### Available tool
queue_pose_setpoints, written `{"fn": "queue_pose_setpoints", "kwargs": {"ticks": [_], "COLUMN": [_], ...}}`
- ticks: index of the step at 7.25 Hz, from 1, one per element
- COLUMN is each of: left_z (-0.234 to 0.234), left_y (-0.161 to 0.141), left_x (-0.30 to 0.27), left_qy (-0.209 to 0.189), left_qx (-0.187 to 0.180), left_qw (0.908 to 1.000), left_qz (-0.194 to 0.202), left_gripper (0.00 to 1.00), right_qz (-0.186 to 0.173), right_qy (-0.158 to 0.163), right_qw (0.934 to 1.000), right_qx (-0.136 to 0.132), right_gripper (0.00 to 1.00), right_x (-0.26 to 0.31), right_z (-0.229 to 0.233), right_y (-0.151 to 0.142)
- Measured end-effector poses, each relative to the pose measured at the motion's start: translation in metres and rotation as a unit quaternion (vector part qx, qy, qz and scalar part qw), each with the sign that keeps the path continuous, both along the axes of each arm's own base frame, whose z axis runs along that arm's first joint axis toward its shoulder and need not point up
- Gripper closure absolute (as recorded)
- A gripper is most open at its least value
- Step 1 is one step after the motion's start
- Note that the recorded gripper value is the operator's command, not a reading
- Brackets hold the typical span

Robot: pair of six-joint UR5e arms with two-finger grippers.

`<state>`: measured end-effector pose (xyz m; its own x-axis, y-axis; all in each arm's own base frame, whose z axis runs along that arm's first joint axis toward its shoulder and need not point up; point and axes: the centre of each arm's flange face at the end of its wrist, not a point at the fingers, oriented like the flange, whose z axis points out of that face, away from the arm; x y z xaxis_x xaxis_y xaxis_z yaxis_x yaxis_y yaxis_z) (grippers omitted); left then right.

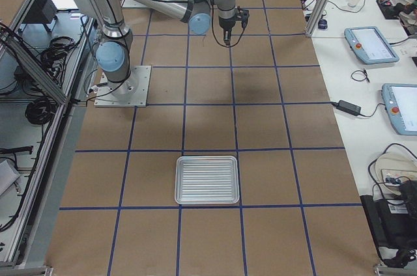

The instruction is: Place bearing gear from tray to pile

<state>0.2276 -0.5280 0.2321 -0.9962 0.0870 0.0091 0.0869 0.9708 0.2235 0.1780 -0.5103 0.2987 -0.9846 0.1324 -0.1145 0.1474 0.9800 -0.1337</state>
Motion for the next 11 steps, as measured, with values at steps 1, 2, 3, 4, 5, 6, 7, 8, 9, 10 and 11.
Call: {"fn": "queue_pose_setpoints", "kwargs": {"ticks": [1,2,3,4,5,6,7,8,9,10,11], "left_z": [0.011,0.020,0.026,0.029,0.033,0.036,0.040,0.044,0.047,0.049,0.050], "left_y": [-0.013,-0.022,-0.030,-0.037,-0.043,-0.047,-0.050,-0.054,-0.057,-0.059,-0.057], "left_x": [-0.027,-0.053,-0.080,-0.107,-0.137,-0.170,-0.209,-0.253,-0.294,-0.331,-0.356], "left_qy": [-0.011,-0.019,-0.024,-0.029,-0.034,-0.037,-0.039,-0.041,-0.040,-0.034,-0.030], "left_qx": [-0.009,-0.016,-0.022,-0.027,-0.033,-0.039,-0.048,-0.061,-0.075,-0.089,-0.098], "left_qw": [0.9999,0.9997,0.9994,0.9991,0.9988,0.9983,0.9975,0.9966,0.9959,0.9953,0.9946], "left_qz": [-0.002,-0.007,-0.014,-0.015,-0.014,-0.021,-0.033,-0.038,-0.031,-0.019,-0.014], "left_gripper": [0.00,0.00,0.00,0.00,0.00,0.00,0.00,0.00,0.00,0.00,0.00], "right_qz": [-0.009,-0.024,-0.035,-0.045,-0.056,-0.062,-0.065,-0.068,-0.069,-0.061,-0.040], "right_qy": [-0.011,-0.024,-0.038,-0.054,-0.068,-0.076,-0.078,-0.079,-0.077,-0.068,-0.045], "right_qw": [0.9998,0.9990,0.9981,0.9972,0.9959,0.9950,0.9947,0.9945,0.9944,0.9955,0.9981], "right_qx": [-0.016,-0.029,-0.032,-0.027,-0.021,-0.017,-0.015,-0.017,-0.022,-0.024,-0.013], "right_gripper": [0.67,0.65,0.64,0.63,0.58,0.36,0.14,0.11,0.09,0.09,0.05], "right_x": [0.046,0.078,0.100,0.117,0.133,0.141,0.145,0.143,0.135,0.116,0.086], "right_z": [-0.023,-0.040,-0.050,-0.057,-0.061,-0.063,-0.064,-0.061,-0.053,-0.036,-0.013], "right_y": [-0.004,-0.010,-0.019,-0.023,-0.023,-0.024,-0.024,-0.027,-0.031,-0.035,-0.035]}}
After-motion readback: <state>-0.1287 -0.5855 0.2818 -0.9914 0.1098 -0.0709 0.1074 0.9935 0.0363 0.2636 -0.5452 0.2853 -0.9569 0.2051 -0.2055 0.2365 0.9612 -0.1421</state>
